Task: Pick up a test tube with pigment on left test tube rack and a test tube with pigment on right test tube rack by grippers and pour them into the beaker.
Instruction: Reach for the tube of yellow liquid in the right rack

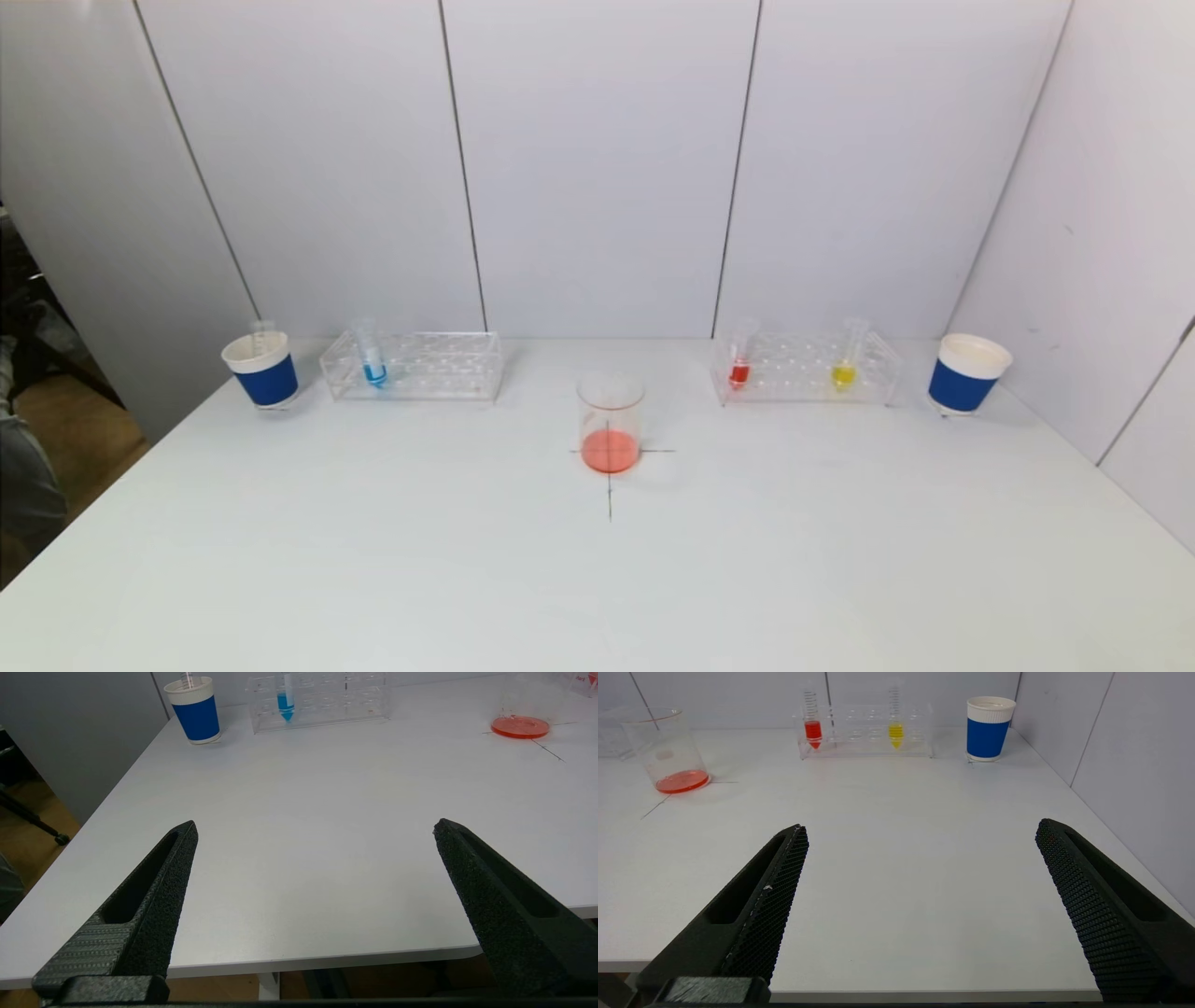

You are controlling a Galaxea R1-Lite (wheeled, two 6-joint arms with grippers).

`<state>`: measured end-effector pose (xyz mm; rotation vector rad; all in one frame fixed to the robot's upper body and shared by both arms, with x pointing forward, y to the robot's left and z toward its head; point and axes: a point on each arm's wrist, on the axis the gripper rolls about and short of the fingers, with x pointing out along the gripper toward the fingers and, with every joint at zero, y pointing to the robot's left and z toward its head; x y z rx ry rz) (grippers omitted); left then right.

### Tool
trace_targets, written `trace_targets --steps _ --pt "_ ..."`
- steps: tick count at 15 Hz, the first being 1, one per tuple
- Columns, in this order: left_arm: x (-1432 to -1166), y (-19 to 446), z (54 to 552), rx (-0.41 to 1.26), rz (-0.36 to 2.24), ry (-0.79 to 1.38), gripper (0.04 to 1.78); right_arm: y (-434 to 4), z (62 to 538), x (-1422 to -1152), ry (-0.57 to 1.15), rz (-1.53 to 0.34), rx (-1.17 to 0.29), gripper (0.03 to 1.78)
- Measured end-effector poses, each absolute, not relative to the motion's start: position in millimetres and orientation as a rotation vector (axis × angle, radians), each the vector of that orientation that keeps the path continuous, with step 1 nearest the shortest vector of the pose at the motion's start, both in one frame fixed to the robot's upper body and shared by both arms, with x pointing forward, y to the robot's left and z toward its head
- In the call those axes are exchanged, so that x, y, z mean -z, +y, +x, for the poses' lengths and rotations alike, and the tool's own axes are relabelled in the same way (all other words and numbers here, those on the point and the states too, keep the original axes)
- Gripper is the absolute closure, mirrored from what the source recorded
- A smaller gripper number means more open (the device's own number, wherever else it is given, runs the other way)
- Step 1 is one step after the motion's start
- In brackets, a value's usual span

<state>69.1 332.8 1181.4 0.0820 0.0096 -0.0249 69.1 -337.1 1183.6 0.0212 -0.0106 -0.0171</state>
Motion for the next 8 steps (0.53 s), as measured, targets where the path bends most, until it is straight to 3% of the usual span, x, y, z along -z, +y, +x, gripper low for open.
trace_targets --steps 8 --pt "-1181.4 332.8 69.1 0.025 0.082 0.009 0.06 -337.1 69.1 -1183.9 -0.014 0.003 0.018 0.04"
